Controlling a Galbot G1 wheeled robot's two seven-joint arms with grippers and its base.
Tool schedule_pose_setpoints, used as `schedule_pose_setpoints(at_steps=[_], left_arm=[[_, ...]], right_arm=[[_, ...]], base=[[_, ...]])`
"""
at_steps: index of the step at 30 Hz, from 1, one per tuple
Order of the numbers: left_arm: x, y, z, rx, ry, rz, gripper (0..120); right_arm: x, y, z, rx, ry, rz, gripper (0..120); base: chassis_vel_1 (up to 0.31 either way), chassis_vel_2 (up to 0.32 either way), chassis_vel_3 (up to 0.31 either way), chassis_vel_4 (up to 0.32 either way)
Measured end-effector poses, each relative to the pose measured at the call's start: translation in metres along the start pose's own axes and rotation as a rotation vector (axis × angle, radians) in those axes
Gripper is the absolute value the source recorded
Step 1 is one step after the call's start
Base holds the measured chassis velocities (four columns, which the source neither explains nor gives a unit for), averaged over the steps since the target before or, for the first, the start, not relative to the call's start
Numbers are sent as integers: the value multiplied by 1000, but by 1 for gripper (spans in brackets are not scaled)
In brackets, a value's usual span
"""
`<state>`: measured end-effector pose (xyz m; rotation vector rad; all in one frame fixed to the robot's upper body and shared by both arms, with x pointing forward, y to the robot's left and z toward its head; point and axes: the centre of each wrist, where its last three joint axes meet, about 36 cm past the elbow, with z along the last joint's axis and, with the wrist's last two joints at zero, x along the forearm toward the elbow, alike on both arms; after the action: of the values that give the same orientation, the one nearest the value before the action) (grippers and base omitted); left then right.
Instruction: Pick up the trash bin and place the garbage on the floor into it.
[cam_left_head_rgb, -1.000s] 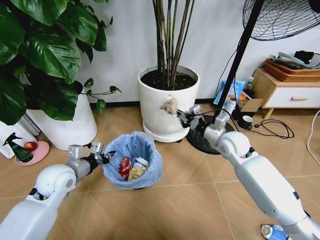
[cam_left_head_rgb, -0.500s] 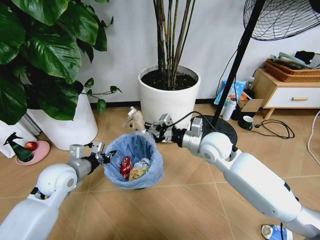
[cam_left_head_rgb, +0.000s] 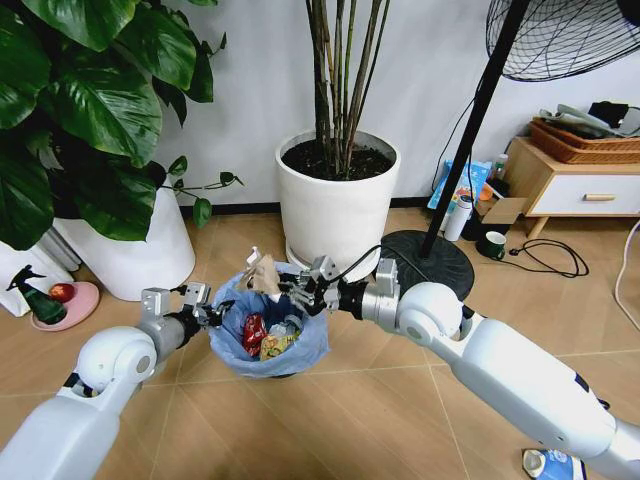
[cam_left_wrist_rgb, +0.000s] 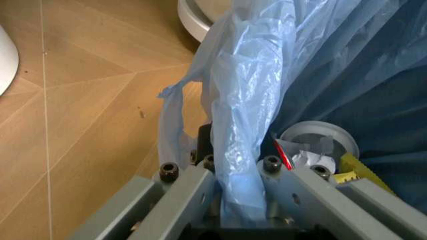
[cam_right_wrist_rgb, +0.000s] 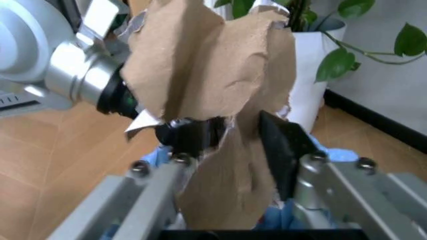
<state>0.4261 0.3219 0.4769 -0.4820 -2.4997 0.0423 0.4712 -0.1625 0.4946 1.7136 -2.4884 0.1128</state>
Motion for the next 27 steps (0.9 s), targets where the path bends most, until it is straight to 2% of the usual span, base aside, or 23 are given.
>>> schedule_pose_setpoints(at_steps=[2,6,8,10,11,13,14,17,22,27], left_arm=[[0,0,0,0,0,0,0],[1,1,1,3,1,-3,0],[1,1,1,3,1,-4,0],[1,1,1,4,1,-5,0],[1,1,1,4,1,-5,0],[1,2,1,4,1,-5,0],[1,2,1,4,1,-5,0],[0,2,-1,3,-3,-7,0],[0,3,-1,5,-4,-7,0],[-1,3,-1,9,-6,-7,0]], right_arm=[[-1,0,1,-1,2,2,33],[-4,2,5,-1,2,4,53],[-5,2,5,-2,2,4,56],[-5,2,6,-2,1,3,68],[-5,2,6,-2,1,3,68],[-5,3,6,-3,2,5,78],[-5,3,6,-3,2,5,78],[-3,1,6,-5,-4,22,93],[3,-4,-1,-11,-35,97,100],[14,-17,-9,-12,-65,205,100]], base=[[0,0,0,0],[0,0,0,0],[0,0,0,0],[0,0,0,0],[0,0,0,0],[0,0,0,0],[0,0,0,0],[0,0,0,0],[0,0,0,0],[0,0,0,0]])
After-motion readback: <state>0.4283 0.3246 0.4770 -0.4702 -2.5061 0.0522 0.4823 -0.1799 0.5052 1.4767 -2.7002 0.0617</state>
